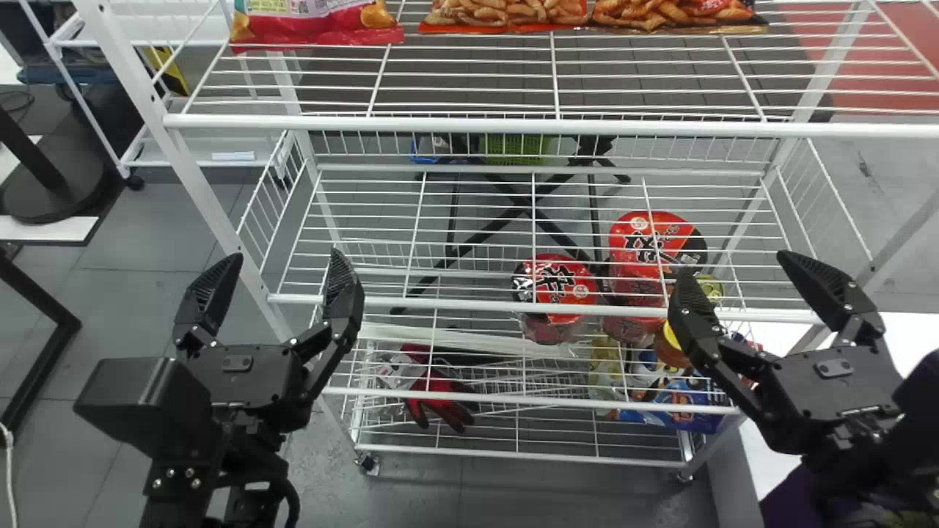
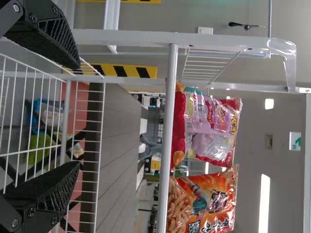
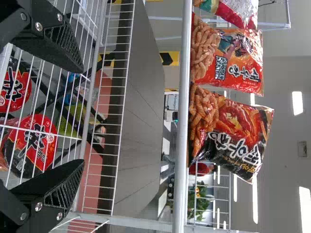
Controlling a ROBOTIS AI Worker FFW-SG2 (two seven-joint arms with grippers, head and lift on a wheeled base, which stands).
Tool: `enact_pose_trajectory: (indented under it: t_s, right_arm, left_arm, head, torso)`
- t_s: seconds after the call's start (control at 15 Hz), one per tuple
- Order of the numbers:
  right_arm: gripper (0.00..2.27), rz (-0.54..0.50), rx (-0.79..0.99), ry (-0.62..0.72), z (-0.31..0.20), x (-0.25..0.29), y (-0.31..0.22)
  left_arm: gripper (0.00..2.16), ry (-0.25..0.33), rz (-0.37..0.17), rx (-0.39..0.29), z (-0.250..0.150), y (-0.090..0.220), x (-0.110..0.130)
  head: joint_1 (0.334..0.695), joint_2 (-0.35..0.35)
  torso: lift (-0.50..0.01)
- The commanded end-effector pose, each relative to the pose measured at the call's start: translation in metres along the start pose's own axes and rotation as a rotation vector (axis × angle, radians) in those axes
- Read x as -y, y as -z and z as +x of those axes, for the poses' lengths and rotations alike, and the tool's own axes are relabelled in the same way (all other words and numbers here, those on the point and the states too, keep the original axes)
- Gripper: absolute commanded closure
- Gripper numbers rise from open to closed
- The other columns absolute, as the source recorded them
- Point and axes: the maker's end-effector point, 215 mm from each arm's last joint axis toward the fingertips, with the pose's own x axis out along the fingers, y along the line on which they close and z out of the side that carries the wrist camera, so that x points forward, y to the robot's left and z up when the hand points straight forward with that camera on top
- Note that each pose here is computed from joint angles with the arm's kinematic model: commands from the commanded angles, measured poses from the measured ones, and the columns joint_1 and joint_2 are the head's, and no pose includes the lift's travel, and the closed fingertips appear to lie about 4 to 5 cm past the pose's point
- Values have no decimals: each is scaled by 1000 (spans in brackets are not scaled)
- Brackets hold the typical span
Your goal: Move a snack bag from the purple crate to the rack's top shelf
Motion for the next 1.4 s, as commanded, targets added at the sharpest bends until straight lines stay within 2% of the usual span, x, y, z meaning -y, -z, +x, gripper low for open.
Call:
enact_pose_trajectory:
  t_s: [0.0,1.33]
  right_arm:
    - [178,-2,1,-2,0,0,-1]
    - [178,-6,-3,-20,0,0,2]
  left_arm:
    - [117,2,-1,0,0,0,1]
    - [120,3,-2,3,0,0,2]
  head:
    - [695,45]
    - [695,44]
  torso:
    - [-307]
    - [-386]
